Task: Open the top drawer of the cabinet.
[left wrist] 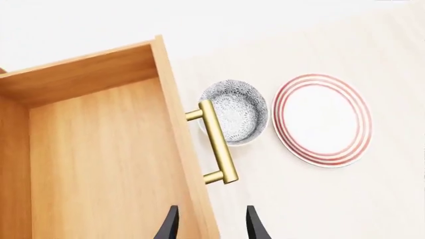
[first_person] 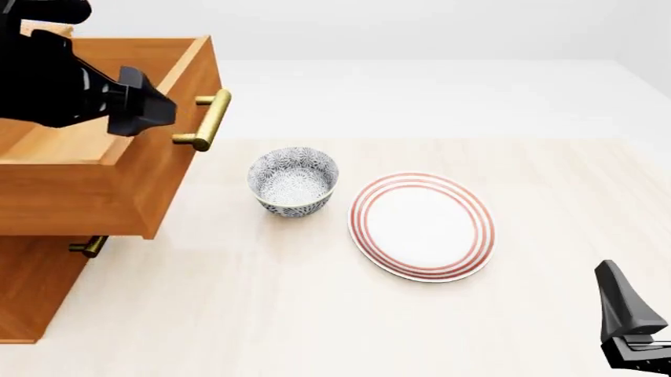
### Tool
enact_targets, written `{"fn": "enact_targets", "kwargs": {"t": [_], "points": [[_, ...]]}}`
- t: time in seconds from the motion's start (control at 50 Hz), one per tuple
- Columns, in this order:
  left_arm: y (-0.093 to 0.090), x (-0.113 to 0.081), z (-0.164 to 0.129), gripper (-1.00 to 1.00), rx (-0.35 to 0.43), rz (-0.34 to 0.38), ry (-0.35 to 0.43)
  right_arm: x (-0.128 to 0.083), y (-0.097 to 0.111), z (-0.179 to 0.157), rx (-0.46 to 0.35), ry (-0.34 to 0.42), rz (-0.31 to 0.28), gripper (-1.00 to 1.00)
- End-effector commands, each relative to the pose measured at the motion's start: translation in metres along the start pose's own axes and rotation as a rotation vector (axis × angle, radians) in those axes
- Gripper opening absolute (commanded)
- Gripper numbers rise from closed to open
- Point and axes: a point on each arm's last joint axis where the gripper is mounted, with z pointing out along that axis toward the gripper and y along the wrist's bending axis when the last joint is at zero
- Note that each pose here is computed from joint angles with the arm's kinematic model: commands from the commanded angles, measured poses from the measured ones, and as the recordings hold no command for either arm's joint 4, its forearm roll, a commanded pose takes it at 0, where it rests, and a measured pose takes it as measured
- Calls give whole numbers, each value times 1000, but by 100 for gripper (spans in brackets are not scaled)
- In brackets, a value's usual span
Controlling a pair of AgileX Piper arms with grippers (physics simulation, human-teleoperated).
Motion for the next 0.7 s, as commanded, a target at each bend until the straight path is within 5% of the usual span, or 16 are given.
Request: {"fn": "enact_targets", "kwargs": {"t": [0.02,0.7], "points": [[2,-3,-14,100,-7,9,-18,0,0,0,0,0,0,100],[9,5,-66,100,-42,-18,-116,0,0,0,0,0,0,100]]}}
